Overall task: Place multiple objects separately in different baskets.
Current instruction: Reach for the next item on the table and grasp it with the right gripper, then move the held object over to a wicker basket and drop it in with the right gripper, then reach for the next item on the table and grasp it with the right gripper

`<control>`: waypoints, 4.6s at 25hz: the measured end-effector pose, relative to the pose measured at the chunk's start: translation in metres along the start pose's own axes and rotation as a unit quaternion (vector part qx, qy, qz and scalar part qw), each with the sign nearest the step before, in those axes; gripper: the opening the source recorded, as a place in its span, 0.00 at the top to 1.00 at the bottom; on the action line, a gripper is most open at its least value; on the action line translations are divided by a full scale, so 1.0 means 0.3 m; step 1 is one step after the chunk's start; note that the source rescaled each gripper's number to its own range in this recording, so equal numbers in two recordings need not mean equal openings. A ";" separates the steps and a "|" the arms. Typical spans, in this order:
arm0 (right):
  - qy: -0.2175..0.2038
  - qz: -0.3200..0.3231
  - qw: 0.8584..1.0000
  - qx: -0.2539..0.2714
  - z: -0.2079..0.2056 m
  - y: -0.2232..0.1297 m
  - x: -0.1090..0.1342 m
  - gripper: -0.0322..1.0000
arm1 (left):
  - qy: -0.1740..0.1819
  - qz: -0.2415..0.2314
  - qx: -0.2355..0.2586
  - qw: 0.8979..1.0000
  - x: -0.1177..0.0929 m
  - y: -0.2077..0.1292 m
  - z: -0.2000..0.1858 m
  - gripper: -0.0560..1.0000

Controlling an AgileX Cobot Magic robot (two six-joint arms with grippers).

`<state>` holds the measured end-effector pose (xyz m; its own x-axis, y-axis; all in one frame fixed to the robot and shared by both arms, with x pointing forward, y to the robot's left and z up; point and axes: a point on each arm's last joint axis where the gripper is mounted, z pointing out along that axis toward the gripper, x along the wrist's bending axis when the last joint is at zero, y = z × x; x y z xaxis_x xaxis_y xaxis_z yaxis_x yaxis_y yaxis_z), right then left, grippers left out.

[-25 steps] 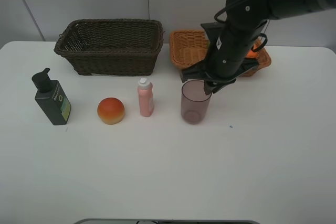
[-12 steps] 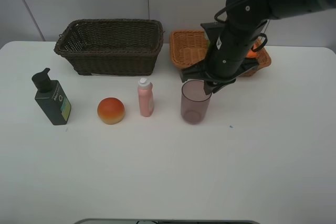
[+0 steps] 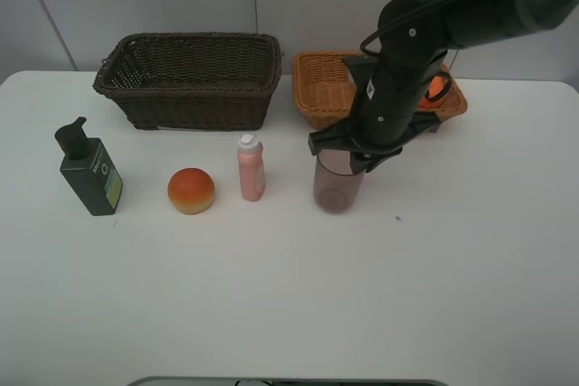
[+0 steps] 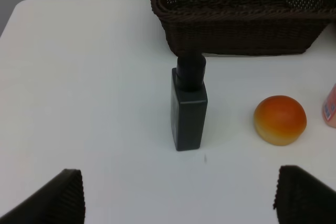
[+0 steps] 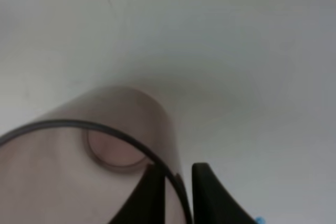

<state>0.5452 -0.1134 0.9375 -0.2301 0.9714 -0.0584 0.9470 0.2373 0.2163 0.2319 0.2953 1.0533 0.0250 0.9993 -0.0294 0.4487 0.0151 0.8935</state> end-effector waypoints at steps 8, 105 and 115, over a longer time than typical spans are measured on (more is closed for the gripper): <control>-0.004 -0.003 1.000 0.018 0.070 -0.004 0.009 0.97 | 0.000 0.000 0.000 1.000 0.000 0.000 0.000 0.11; 0.035 -0.151 0.974 -0.164 -0.264 0.459 0.263 0.20 | 0.000 0.000 0.000 1.000 0.000 0.000 0.000 0.11; 0.061 -0.455 0.884 -0.091 -0.359 0.291 0.353 0.20 | 0.000 0.000 0.000 1.000 0.000 0.000 0.000 0.11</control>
<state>0.5795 0.0109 1.0550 -0.9109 0.3682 -0.1864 0.3081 0.9072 0.2865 0.2319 0.2953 1.0533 0.0250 0.9993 -0.0294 0.4487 0.0151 0.8935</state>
